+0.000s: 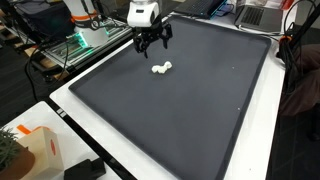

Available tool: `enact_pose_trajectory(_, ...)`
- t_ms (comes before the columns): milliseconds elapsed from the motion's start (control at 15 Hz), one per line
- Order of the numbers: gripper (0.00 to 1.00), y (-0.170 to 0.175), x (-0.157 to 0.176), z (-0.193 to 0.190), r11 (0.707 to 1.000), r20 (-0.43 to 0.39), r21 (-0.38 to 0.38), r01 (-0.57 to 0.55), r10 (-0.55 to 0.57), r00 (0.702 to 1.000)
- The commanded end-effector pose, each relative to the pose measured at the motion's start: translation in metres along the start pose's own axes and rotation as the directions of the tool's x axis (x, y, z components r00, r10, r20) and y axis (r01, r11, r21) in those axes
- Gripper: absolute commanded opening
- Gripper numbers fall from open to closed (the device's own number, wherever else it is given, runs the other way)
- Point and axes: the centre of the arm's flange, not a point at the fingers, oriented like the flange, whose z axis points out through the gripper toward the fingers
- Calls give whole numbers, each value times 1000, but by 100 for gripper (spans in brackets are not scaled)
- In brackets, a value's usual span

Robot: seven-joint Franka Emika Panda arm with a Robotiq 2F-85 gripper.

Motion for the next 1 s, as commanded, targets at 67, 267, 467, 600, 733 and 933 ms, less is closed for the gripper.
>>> enact_pose_trajectory(67, 100, -3, -52, -1, 999, -189, 8, -49, 49, 981)
enact_pose_trajectory(267, 100, -6, -36, 2, 999, -179, 27, -41, 45, 983)
enact_pose_trajectory(467, 100, -7, -32, 0, 999, -183, 29, -42, 46, 982)
enact_pose_trajectory(600, 100, -8, -38, -4, 997, -258, 46, -60, 70, 964)
enact_pose_trajectory(733, 100, -6, -46, -11, 997, -336, 52, -55, 69, 939)
enact_pose_trajectory(933, 100, -1, -63, -16, 998, -420, 50, -31, 49, 906)
